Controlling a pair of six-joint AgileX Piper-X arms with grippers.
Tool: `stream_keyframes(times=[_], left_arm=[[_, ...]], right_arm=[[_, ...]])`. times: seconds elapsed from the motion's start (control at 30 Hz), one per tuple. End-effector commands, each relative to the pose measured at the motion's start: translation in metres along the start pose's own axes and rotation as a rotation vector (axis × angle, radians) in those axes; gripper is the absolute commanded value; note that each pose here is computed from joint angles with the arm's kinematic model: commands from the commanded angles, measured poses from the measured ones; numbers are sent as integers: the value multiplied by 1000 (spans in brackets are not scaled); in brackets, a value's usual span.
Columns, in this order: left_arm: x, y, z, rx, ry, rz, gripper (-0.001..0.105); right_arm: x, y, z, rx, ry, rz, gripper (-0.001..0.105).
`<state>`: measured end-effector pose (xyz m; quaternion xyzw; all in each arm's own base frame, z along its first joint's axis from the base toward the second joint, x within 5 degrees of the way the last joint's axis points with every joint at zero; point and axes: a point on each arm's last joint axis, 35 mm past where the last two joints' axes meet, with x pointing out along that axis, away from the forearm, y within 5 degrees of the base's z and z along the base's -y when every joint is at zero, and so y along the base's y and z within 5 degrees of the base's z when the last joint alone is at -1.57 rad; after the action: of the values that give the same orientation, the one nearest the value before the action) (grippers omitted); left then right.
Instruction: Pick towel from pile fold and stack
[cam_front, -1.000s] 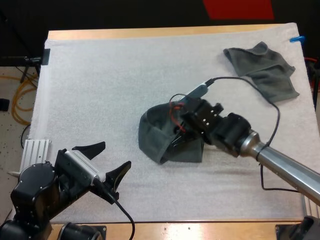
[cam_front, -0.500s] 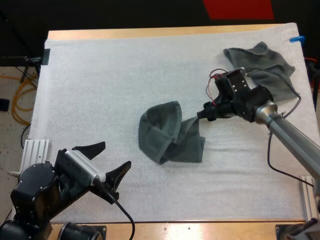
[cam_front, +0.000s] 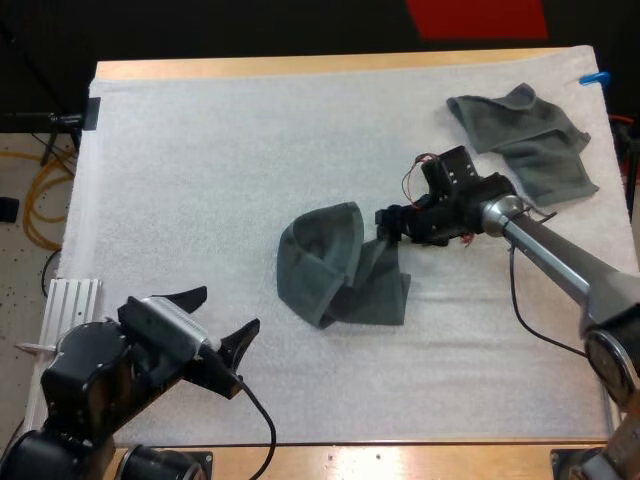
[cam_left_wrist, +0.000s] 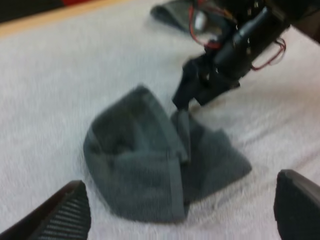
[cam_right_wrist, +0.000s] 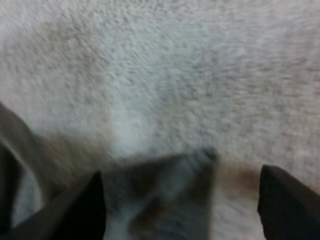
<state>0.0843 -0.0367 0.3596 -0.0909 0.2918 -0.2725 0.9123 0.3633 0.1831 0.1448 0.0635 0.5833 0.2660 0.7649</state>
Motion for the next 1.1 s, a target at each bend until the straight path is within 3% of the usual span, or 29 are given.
stream_keyframes(times=[0.0, 0.1, 0.13, 0.2, 0.27, 0.33, 0.43, 0.6, 0.83, 0.97, 1.07], left_arm=[[1, 0, -1, -1, -1, 5, 73], [2, 1, -2, -3, 4, 6, 73], [2, 1, -2, -3, 4, 6, 73], [2, 1, -2, -3, 4, 6, 73], [2, 1, -2, -3, 4, 6, 73], [2, 1, -2, -3, 4, 6, 73], [2, 1, -2, -3, 4, 6, 73], [2, 1, -2, -3, 4, 6, 73], [2, 0, -2, -8, 8, -16, 73], [2, -1, -2, -23, 17, -61, 73], [2, -2, -2, -23, 21, -83, 73]], right_arm=[[2, 0, 2, 23, -8, 39, 63], [11, -3, 1, 48, 6, 45, 61], [13, -4, 1, 50, 8, 46, 55], [13, -4, 1, 50, 5, 44, 41], [13, -4, 3, 44, -10, 45, 16], [13, -4, 4, 43, -16, 47, 1], [7, -1, 6, 18, -30, 50, 0], [-31, 14, 18, -141, -156, -11, 0], [-148, 55, 43, -357, -552, -274, 0], [-211, 76, 47, -381, -741, -380, 0], [-245, 87, 39, -380, -826, -393, 0]])
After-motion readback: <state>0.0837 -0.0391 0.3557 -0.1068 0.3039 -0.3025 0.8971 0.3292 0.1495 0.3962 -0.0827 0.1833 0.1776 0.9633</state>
